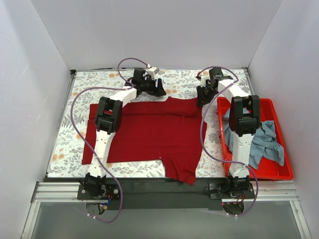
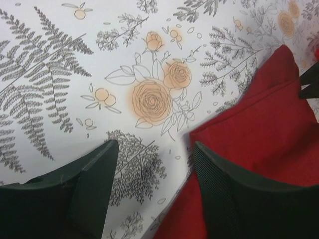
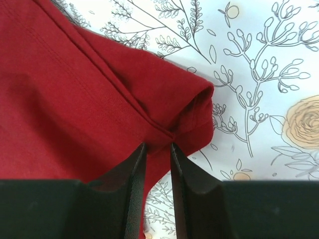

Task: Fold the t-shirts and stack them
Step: Fold the tshirt

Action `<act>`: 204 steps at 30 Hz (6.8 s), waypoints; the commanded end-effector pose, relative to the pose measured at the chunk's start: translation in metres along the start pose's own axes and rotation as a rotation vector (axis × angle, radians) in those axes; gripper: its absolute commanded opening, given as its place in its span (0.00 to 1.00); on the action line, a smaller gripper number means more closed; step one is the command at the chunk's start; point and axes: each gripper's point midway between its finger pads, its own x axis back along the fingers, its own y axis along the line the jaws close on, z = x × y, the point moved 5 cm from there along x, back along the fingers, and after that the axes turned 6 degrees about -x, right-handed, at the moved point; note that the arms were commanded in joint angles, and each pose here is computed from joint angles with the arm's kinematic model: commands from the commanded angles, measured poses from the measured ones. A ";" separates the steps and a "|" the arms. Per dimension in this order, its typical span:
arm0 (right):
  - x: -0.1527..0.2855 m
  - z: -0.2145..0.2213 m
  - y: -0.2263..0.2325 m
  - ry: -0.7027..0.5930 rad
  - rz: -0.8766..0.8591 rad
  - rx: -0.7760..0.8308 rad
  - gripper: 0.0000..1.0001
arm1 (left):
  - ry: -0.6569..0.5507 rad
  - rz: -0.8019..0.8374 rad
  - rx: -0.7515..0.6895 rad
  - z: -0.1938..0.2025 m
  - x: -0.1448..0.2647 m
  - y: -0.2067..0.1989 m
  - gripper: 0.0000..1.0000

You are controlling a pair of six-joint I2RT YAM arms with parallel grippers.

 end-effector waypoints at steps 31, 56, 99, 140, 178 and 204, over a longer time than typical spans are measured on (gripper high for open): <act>0.006 -0.021 0.004 -0.064 -0.113 -0.035 0.15 | 0.075 0.144 0.114 0.032 -0.039 -0.037 0.34; 0.052 -0.024 0.029 -0.140 -0.184 0.105 0.01 | -0.138 0.264 -0.021 -0.043 0.024 -0.089 0.00; 0.065 0.142 0.110 0.109 -0.344 0.576 0.01 | 0.072 0.362 -0.189 0.082 0.136 -0.148 0.00; 0.005 0.032 0.058 0.120 0.053 0.348 0.46 | 0.293 -0.077 -0.223 0.075 0.159 -0.059 0.24; -0.023 -0.004 0.000 0.097 0.221 0.289 0.34 | 0.196 -0.254 -0.149 0.039 0.189 -0.025 0.31; 0.017 -0.019 0.046 -0.027 -0.007 0.301 0.36 | 0.151 -0.251 -0.081 0.027 0.150 0.002 0.31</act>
